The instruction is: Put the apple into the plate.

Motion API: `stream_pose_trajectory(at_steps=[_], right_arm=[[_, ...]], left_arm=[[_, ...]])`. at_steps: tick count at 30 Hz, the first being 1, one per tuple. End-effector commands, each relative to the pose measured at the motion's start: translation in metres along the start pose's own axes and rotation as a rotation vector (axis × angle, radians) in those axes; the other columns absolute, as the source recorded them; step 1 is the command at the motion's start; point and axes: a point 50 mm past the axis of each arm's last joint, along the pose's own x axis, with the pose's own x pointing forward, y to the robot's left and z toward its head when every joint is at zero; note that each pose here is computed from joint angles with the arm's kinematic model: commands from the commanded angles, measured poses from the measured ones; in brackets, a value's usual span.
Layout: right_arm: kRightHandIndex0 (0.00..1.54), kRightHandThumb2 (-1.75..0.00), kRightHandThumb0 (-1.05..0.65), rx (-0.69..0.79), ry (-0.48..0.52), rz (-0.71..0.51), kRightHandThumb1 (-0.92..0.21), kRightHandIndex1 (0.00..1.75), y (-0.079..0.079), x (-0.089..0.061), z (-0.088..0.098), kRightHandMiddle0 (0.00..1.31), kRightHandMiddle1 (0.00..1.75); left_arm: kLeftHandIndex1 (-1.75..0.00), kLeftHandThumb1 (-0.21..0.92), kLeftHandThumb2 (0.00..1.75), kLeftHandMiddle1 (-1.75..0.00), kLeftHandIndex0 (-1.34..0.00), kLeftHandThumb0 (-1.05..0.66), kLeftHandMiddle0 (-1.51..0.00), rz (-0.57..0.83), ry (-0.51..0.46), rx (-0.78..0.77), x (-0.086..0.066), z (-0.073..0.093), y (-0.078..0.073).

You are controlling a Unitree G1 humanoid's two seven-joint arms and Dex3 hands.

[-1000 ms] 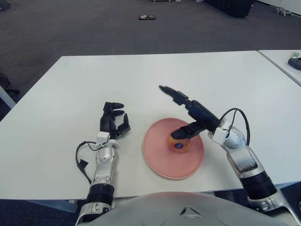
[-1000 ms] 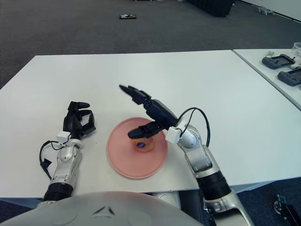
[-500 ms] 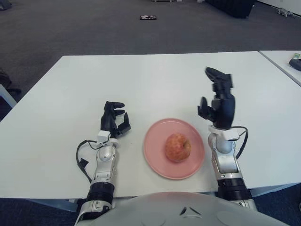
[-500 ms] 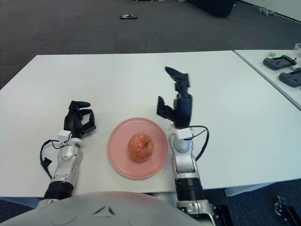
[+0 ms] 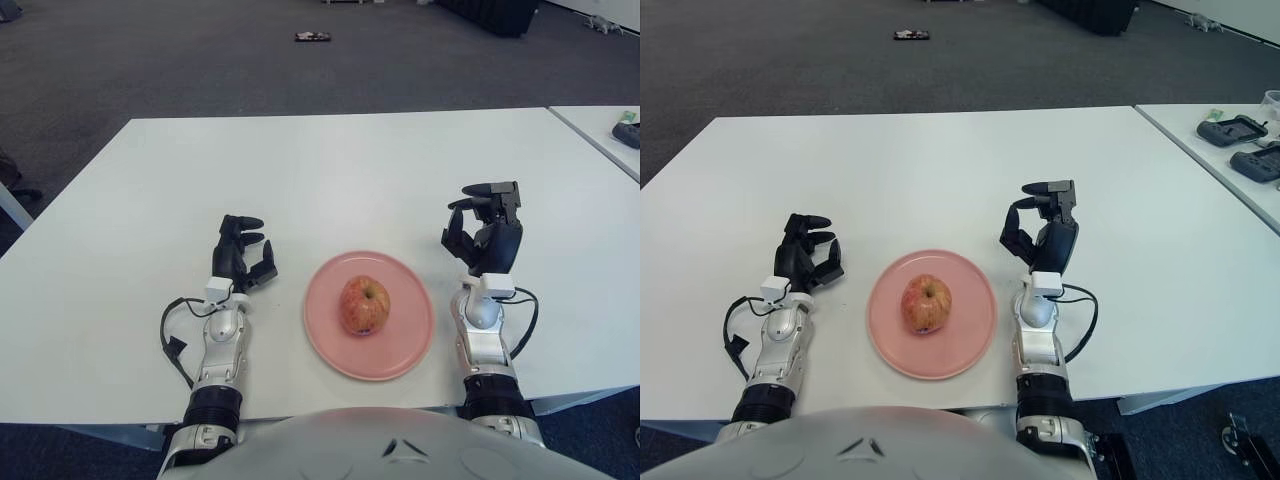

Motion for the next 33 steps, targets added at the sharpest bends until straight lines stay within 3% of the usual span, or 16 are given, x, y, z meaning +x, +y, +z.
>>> stream_pose_trajectory(at_steps=[1,20,33], right_arm=[[0.83,-0.89,-0.39,-0.031,-0.002,0.025,-0.65,1.75,-0.003,0.001,-0.003,0.36,1.75],[0.94,-0.91,-0.39,-0.19,0.206,0.218,-0.64,1.75,-0.015,-0.013,-0.03,0.37,1.75],[0.9,-0.9,-0.39,-0.218,0.323,0.368,-0.65,1.75,-0.023,-0.022,-0.045,0.36,1.75]], left_arm=[[-1.68,0.36,1.26,-1.75,-0.4,-0.01,-0.57,0.012,0.101,0.004,-0.012,-0.022,0.004],[-1.7,0.4,1.22,-1.75,-0.37,-0.01,-0.53,0.022,0.106,-0.017,-0.011,-0.021,0.005],[-1.68,0.39,1.23,-1.75,-0.39,-0.01,-0.54,0.022,0.099,-0.023,-0.012,-0.021,0.004]])
